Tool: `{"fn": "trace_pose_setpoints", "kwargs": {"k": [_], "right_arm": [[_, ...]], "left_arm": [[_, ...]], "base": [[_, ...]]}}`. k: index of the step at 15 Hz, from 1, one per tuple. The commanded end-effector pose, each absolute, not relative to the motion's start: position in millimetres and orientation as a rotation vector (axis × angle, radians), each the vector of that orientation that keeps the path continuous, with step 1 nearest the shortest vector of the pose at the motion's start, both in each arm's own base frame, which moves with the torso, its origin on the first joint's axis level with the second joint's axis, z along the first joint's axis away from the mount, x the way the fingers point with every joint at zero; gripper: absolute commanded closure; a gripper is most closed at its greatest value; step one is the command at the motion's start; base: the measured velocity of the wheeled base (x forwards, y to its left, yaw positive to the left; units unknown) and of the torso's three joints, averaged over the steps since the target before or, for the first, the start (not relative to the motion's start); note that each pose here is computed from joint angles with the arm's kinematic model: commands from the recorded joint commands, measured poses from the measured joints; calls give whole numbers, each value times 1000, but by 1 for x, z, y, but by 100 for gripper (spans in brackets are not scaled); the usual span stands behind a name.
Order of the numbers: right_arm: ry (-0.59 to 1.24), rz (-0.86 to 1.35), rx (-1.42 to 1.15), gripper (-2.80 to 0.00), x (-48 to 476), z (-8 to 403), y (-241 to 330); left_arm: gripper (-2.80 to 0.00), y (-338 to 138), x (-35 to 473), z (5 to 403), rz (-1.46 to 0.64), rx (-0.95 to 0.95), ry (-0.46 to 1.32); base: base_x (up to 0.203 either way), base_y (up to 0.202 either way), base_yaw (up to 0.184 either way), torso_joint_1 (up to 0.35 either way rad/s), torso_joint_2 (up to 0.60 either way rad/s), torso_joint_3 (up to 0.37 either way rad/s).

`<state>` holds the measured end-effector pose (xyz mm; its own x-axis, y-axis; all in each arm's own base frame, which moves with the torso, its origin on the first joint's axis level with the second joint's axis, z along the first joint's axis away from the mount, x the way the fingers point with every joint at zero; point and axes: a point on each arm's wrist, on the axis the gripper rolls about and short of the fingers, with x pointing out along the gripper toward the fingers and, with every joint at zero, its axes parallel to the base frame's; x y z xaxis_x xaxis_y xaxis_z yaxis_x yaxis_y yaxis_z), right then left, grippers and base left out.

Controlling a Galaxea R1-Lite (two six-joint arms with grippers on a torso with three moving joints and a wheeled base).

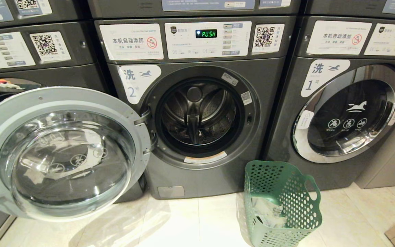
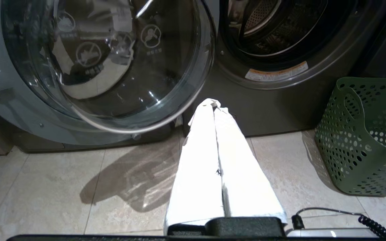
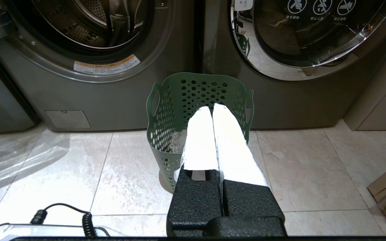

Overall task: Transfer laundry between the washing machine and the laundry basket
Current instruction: Close the washing machine door with the left hand

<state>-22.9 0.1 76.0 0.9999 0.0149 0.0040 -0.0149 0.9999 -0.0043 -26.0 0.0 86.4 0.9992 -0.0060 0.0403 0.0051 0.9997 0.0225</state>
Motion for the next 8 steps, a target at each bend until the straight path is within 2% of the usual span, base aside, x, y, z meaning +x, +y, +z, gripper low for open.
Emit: {"fn": "trace_pose_setpoints", "kwargs": {"k": [1,3,4,6,8], "right_arm": [[-3,15,5,0,-23,76,0],[-3,15,-1,0,-23,76,0],[-3,17,-9,0,-23,76,0],[0,19,-21,0,-23,76,0],[2,29,-66,0,-23,76,0]], "left_arm": [[0,0,-36,115,-3,48,-121],[0,0,-49,169,15,85,-173],[0,1,-44,193,27,89,-139],[0,1,-8,240,46,58,-17],[0,2,54,286,79,-17,103]], "base": [[0,0,0,0,0,0],[0,0,0,0,0,0],[0,0,0,0,0,0],[0,0,0,0,0,0],[0,0,0,0,0,0]]}}
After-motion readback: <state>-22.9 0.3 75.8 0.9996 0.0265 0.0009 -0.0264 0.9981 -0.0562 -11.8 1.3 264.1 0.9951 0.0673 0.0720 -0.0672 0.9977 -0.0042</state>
